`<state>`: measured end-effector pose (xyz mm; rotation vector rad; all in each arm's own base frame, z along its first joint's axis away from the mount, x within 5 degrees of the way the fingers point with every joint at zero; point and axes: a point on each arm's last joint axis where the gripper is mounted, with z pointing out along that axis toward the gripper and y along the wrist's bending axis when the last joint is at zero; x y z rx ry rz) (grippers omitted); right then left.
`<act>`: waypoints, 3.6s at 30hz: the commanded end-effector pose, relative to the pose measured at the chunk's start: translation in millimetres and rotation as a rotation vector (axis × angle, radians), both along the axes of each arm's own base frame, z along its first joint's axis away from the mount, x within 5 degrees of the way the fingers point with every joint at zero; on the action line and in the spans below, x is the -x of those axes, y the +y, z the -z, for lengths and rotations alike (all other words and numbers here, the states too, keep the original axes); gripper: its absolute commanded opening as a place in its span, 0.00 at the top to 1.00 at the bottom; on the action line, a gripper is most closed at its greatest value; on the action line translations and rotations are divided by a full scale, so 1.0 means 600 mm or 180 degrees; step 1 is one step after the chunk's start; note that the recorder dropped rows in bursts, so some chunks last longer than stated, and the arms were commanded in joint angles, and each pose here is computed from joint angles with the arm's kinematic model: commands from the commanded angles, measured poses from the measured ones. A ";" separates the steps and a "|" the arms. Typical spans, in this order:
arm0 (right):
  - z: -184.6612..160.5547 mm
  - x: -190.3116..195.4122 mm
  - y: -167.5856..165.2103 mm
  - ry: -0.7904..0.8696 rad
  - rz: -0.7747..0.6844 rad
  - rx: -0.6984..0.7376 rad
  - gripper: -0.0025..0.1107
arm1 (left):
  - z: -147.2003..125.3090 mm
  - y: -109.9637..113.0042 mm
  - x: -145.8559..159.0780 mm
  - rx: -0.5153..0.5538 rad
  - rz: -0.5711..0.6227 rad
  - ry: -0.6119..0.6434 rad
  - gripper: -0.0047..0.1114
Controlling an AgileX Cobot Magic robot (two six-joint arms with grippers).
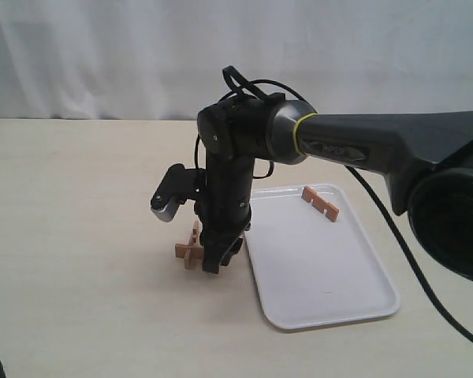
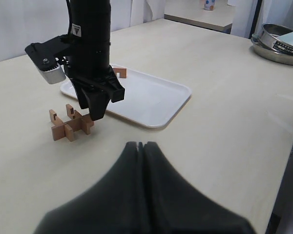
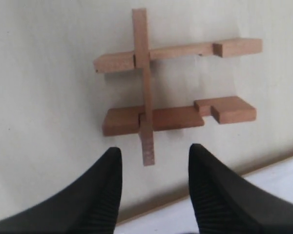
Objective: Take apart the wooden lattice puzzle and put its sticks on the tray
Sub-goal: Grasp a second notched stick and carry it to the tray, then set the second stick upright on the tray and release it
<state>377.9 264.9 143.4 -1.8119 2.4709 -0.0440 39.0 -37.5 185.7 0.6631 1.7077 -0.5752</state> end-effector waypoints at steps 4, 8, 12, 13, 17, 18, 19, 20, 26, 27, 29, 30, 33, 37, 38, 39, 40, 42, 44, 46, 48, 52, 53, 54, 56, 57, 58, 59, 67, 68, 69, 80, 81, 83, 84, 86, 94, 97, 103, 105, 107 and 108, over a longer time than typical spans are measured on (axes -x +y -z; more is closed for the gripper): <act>0.018 -0.004 -0.001 -0.0024 -0.0051 0.0059 0.64 | 0.001 -0.001 0.000 0.0020 0.0009 0.0009 0.96; 0.030 -0.005 -0.001 0.0006 -0.0052 0.0079 0.64 | 0.001 -0.001 0.000 0.0020 0.0009 0.0009 0.96; 0.033 -0.005 -0.001 0.0012 -0.0052 0.0083 0.67 | 0.001 -0.001 0.000 0.0020 0.0009 0.0009 0.96; 0.033 -0.005 -0.001 0.0012 -0.0052 0.0083 0.69 | 0.001 -0.001 0.000 0.0020 0.0009 0.0009 0.96; 0.033 -0.005 -0.001 0.0012 -0.0052 0.0083 0.84 | 0.001 -0.001 0.000 0.0020 0.0009 0.0009 0.96; 0.033 -0.005 -0.001 0.0012 -0.0052 0.0083 0.88 | 0.001 -0.001 0.000 0.0020 0.0009 0.0009 0.96; 0.033 -0.005 -0.001 0.0012 -0.0052 0.0083 0.92 | 0.001 -0.001 0.000 0.0020 0.0009 0.0009 0.96; 0.033 -0.005 -0.001 0.0012 -0.0052 0.0083 0.94 | 0.001 -0.001 0.000 0.0020 0.0009 0.0009 0.96; 0.033 -0.003 0.000 0.0058 -0.0028 0.0074 0.94 | 0.001 -0.001 0.000 0.0020 0.0009 0.0009 0.96; 0.033 -0.003 0.000 0.0061 -0.0022 0.0076 0.94 | 0.001 -0.001 0.000 0.0020 0.0009 0.0009 0.96; 0.033 -0.002 -0.001 0.0080 -0.0021 0.0090 0.94 | 0.001 -0.001 0.000 0.0020 0.0009 0.0009 0.96; 0.032 -0.002 -0.001 0.0081 -0.0021 0.0091 0.94 | 0.001 -0.001 0.000 0.0020 0.0009 0.0009 0.96; 0.025 0.000 -0.002 0.0083 -0.0020 0.0093 0.94 | 0.001 -0.001 0.000 0.0020 0.0009 0.0009 0.96; 0.015 0.000 -0.003 0.0056 -0.0019 0.0074 0.94 | 0.001 -0.001 0.000 0.0020 0.0009 0.0009 0.96; 0.012 0.000 -0.003 0.0044 -0.0019 0.0065 0.94 | 0.001 -0.001 0.000 0.0020 0.0009 0.0009 0.96; 0.008 0.000 -0.003 0.0031 -0.0019 0.0056 0.94 | 0.001 -0.001 0.000 0.0020 0.0009 0.0009 0.96; 0.006 0.000 -0.003 0.0026 -0.0019 0.0052 0.94 | 0.001 -0.001 0.000 0.0020 0.0009 0.0009 0.96; -0.002 0.001 -0.003 -0.0001 -0.0019 0.0034 0.94 | 0.001 -0.001 0.000 0.0020 0.0009 0.0009 0.96; -0.007 0.001 -0.003 -0.0015 -0.0017 0.0016 0.94 | 0.001 -0.001 0.000 0.0020 0.0009 0.0009 0.96; -0.017 0.002 -0.003 -0.0050 -0.0016 -0.0008 0.94 | 0.001 -0.001 0.000 0.0020 0.0009 0.0009 0.96; -0.033 0.003 -0.004 -0.0098 0.0024 -0.0046 0.94 | 0.001 -0.001 0.000 0.0020 0.0009 0.0009 0.96; -0.065 0.009 -0.009 -0.0134 0.0066 -0.0075 0.94 | 0.001 -0.001 0.000 0.0020 0.0009 0.0009 0.96; -0.074 0.010 -0.012 -0.0148 0.0097 -0.0078 0.94 | 0.001 -0.001 0.000 0.0020 0.0009 0.0009 0.96; -0.082 0.012 -0.013 -0.0149 0.0099 -0.0078 0.94 | 0.001 -0.001 0.000 0.0020 0.0009 0.0009 0.96; -0.095 0.012 -0.022 -0.0156 0.0189 -0.0089 0.94 | 0.001 -0.001 0.000 0.0020 0.0009 0.0009 0.96; -0.102 0.010 -0.028 -0.0158 0.0252 -0.0094 0.94 | 0.001 -0.001 0.000 0.0020 0.0009 0.0009 0.96; -0.107 0.009 -0.035 -0.0151 0.0330 -0.0094 0.94 | 0.001 -0.001 0.000 0.0020 0.0009 0.0009 0.96; -0.112 0.006 -0.045 -0.0139 0.0409 -0.0088 0.94 | 0.001 -0.001 0.000 0.0020 0.0009 0.0009 0.96; -0.109 -0.032 -0.136 -0.0037 0.1294 -0.0053 0.94 | 0.001 -0.001 0.000 0.0020 0.0009 0.0009 0.96; -0.105 -0.033 -0.146 -0.0011 0.1340 -0.0034 0.94 | 0.001 -0.001 0.000 0.0020 0.0009 0.0009 0.96; -0.096 -0.032 -0.157 0.0044 0.1383 0.0007 0.94 | 0.001 -0.001 0.000 0.0020 0.0009 0.0009 0.96; -0.013 -0.029 -0.197 -0.0277 0.1647 0.0144 0.94 | 0.001 -0.001 0.000 0.0020 0.0009 0.0009 0.96; -0.008 -0.030 -0.199 -0.0334 0.1646 0.0158 0.94 | 0.001 -0.001 0.000 0.0020 0.0009 0.0009 0.96; -0.001 -0.032 -0.205 -0.0469 0.1669 0.0213 0.94 | 0.001 -0.001 0.000 0.0020 0.0009 0.0009 0.96; 0.001 -0.034 -0.209 -0.0547 0.1732 0.0222 0.94 | 0.001 -0.001 0.000 0.0020 0.0009 0.0009 0.96; 0.000 -0.039 -0.213 -0.0632 0.1911 0.0171 0.94 | 0.001 -0.001 0.000 0.0020 0.0009 0.0009 0.96; 0.003 -0.047 -0.244 -0.0432 0.2347 -0.0038 0.94 | 0.001 -0.001 0.000 0.0020 0.0009 0.0009 0.96; 0.003 -0.049 -0.251 -0.0420 0.2401 -0.0061 0.94 | 0.001 -0.001 0.000 0.0020 0.0009 0.0009 0.96; 0.003 -0.047 -0.246 -0.0356 0.2438 -0.0135 0.94 | 0.001 -0.001 0.000 0.0020 0.0009 0.0009 0.96; 0.003 -0.047 -0.246 -0.0356 0.2438 -0.0135 0.94 | 0.001 -0.001 0.000 0.0020 0.0009 0.0009 0.96; 0.005 -0.047 -0.245 -0.0339 0.2454 -0.0153 0.94 | 0.001 -0.001 0.000 0.0020 0.0009 0.0009 0.96; 0.005 -0.047 -0.245 -0.0339 0.2454 -0.0153 0.94 | 0.001 -0.001 0.000 0.0020 0.0009 0.0009 0.96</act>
